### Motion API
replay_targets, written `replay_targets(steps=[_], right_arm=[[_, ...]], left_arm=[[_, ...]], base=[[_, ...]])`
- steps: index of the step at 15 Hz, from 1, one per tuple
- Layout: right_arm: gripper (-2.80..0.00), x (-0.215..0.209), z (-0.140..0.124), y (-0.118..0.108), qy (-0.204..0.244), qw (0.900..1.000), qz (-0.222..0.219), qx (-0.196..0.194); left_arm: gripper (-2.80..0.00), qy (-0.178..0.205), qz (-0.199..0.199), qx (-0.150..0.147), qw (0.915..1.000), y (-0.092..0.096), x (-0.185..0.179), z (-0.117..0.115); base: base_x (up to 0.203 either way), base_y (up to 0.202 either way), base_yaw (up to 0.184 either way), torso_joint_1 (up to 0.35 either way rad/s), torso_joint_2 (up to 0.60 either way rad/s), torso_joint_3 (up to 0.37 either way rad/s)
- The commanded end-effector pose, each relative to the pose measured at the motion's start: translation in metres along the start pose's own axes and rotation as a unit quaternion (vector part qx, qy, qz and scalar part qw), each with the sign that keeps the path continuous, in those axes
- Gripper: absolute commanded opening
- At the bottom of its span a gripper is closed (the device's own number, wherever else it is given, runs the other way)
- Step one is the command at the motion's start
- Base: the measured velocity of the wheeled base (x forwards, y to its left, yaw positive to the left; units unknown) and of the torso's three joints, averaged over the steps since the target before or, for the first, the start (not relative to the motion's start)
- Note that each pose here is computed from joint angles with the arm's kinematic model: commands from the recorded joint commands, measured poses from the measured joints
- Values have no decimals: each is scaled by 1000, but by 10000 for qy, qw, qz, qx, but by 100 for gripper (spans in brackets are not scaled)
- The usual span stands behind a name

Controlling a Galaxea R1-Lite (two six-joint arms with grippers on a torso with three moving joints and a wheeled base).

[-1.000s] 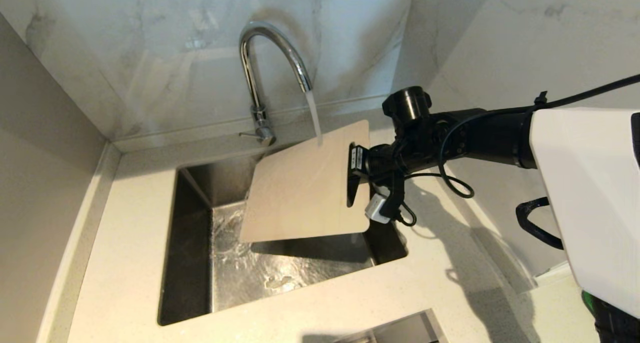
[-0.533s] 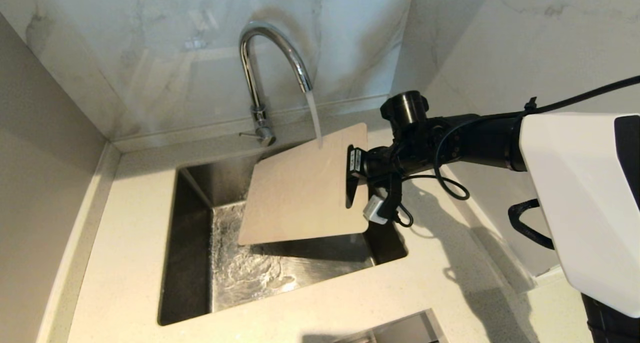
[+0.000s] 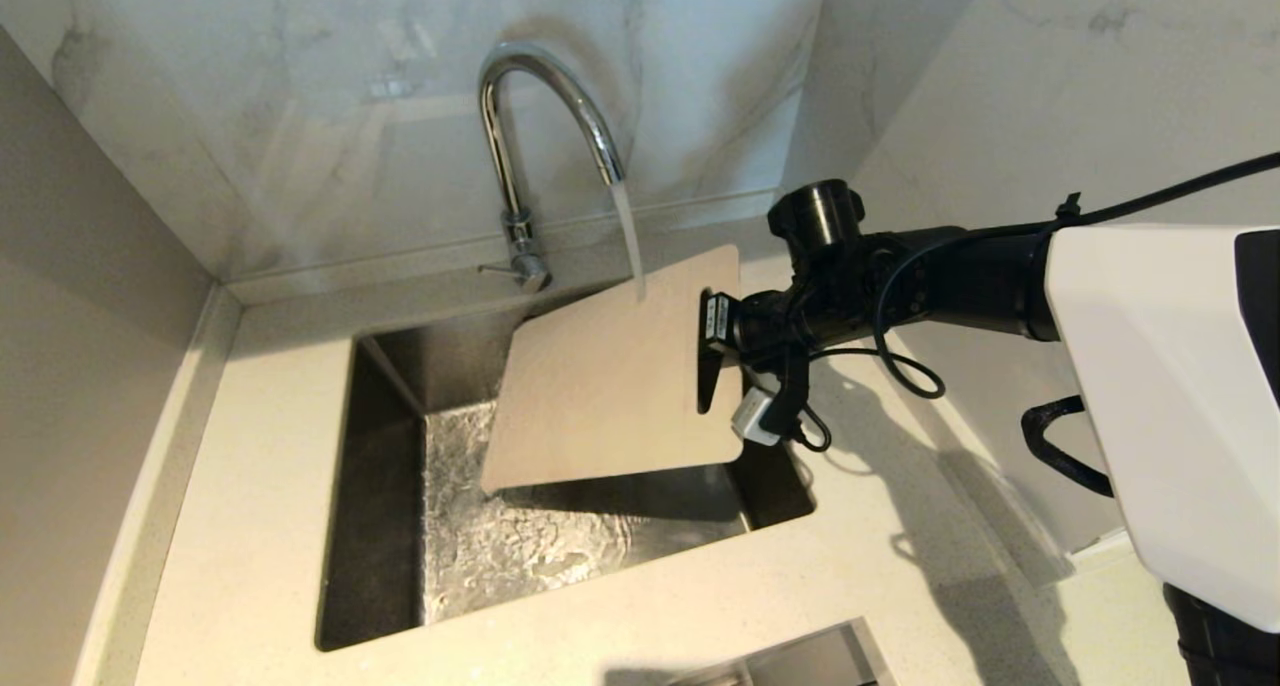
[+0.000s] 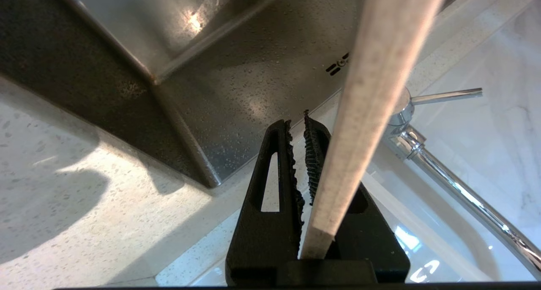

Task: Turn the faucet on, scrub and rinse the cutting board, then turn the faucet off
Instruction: Scrub the cutting board underwater

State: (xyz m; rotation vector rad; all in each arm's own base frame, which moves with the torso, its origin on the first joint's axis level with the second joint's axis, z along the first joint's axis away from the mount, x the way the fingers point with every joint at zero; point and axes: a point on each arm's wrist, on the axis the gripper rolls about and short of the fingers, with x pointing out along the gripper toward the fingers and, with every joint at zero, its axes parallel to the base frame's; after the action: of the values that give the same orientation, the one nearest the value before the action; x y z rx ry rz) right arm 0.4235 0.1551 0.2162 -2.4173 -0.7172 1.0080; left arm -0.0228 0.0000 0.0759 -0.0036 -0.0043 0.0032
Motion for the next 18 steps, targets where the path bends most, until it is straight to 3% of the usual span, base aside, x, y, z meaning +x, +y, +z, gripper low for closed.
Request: replay_targets(steps=[1, 6, 12, 15, 18], right_arm=[[-280, -7, 1, -4, -52, 9999, -3, -91], [-280, -29, 21, -10, -311, 9994, 71, -97], [-280, -61, 28, -37, -204, 9994, -130, -237], [-280, -71, 35, -39, -264, 9993, -114, -226], [-280, -80, 37, -45, -128, 9993, -217, -267]], left_arm=[[-280, 14, 6, -5, 10000, 0, 0, 0], [-280, 14, 1, 3, 10000, 0, 0, 0], [-280, -22, 7, 114, 9999, 0, 0, 2], [-280, -215, 0, 375, 9991, 0, -9, 39], [-280, -174, -70, 525, 9984, 0, -5, 105]], base=[[0, 0, 0, 0, 0, 0], [0, 0, 0, 0, 0, 0], [0, 0, 0, 0, 0, 0], [0, 0, 0, 0, 0, 0], [0, 0, 0, 0, 0, 0]])
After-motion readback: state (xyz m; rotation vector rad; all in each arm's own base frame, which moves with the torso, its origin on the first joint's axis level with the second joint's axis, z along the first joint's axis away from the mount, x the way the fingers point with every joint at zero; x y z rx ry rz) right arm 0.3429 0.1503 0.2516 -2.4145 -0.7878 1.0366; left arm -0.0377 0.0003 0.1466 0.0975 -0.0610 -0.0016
